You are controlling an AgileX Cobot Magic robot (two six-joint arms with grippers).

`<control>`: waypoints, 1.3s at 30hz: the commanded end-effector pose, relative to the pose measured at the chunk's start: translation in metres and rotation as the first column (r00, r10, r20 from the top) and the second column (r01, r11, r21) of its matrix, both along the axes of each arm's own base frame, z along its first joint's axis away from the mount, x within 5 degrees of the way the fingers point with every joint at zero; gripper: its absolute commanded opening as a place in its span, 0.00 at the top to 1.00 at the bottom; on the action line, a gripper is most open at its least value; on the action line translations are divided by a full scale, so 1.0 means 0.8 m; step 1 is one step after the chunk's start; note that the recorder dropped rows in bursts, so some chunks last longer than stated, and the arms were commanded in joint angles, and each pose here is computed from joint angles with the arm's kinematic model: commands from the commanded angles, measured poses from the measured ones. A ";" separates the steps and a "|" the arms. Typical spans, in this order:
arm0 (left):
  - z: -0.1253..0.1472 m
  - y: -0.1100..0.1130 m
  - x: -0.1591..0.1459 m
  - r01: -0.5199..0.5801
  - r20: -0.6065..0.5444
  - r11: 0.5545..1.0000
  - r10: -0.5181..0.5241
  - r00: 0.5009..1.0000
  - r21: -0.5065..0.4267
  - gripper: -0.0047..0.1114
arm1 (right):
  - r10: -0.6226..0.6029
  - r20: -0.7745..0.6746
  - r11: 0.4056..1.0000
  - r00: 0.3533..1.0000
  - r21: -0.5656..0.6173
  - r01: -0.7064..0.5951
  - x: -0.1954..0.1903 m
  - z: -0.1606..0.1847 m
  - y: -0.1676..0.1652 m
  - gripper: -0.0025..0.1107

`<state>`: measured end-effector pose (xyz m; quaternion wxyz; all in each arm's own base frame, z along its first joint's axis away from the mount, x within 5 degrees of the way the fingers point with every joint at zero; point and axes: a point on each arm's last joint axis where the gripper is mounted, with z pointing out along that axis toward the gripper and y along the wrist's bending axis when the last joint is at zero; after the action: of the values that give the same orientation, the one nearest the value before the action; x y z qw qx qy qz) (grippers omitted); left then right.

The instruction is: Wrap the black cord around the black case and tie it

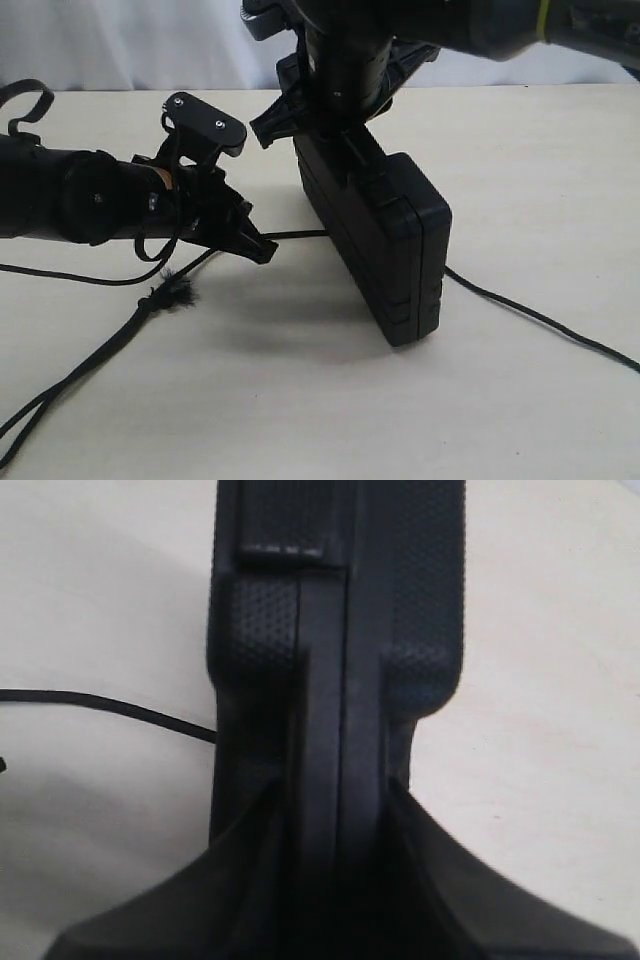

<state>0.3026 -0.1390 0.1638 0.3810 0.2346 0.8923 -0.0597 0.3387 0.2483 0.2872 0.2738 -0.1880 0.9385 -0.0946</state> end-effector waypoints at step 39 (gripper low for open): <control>-0.040 0.023 -0.010 0.434 0.363 0.748 -0.273 0.891 -0.503 0.96 | 0.041 -0.081 0.993 0.996 0.113 -0.031 -0.028 0.036 -0.005 0.38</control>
<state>0.2958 -0.1205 0.1324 0.5326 0.2836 0.7118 -0.3595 0.3237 0.2516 0.2965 0.2304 -0.1930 0.9531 -0.0350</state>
